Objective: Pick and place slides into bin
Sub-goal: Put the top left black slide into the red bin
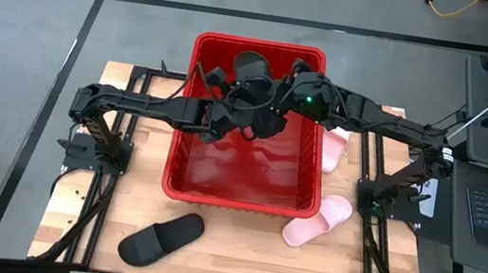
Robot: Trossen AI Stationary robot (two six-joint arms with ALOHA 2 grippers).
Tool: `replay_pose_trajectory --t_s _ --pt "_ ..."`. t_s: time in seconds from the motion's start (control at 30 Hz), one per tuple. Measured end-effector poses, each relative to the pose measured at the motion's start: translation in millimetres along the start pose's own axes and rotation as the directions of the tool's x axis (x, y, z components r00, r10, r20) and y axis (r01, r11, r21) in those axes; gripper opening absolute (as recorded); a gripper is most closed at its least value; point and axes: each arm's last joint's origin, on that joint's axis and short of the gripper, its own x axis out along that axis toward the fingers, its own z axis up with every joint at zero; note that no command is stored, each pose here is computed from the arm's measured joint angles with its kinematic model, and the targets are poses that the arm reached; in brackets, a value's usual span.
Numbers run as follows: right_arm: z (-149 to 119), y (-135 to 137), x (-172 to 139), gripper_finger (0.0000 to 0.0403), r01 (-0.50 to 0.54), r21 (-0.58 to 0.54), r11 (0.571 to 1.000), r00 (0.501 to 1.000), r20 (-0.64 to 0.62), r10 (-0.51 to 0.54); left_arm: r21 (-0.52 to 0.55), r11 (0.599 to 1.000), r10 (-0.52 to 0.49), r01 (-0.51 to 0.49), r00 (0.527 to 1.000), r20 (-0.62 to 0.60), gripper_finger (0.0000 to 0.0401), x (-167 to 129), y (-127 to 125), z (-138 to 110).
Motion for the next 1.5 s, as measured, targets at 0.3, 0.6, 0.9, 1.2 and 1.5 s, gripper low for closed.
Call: replay_pose_trajectory --t_s 0.3,0.6,0.9,1.2,1.5 --pt "-1.5 -4.0 -1.1 0.0122 0.029 0.007 1.0 0.999 -0.014 -0.029 -0.002 1.0 -0.012 0.012 1.0 0.003 0.0006 -0.7 -0.5 0.3" --pt "-1.2 -3.1 -0.9 0.0122 -0.015 0.073 0.997 1.0 0.005 0.014 0.021 1.0 -0.018 0.018 1.0 0.018 0.0006 -5.4 -2.2 2.4" --pt "-3.0 -7.8 1.0 0.0114 -0.009 0.087 0.996 1.0 0.004 0.008 0.021 0.999 -0.04 0.039 0.999 0.038 0.0006 -16.0 -6.2 4.2" --pt "-4.4 -7.8 1.3 0.0015 -0.012 0.058 0.998 1.0 -0.008 0.012 0.022 0.999 -0.045 0.044 0.998 0.044 0.0007 -20.3 -7.7 4.6" --pt "-8.8 -7.7 1.9 0.0014 -0.016 -0.063 0.998 0.999 -0.048 0.013 0.03 0.991 -0.132 0.129 0.986 0.102 0.0058 -51.3 -5.9 11.1"
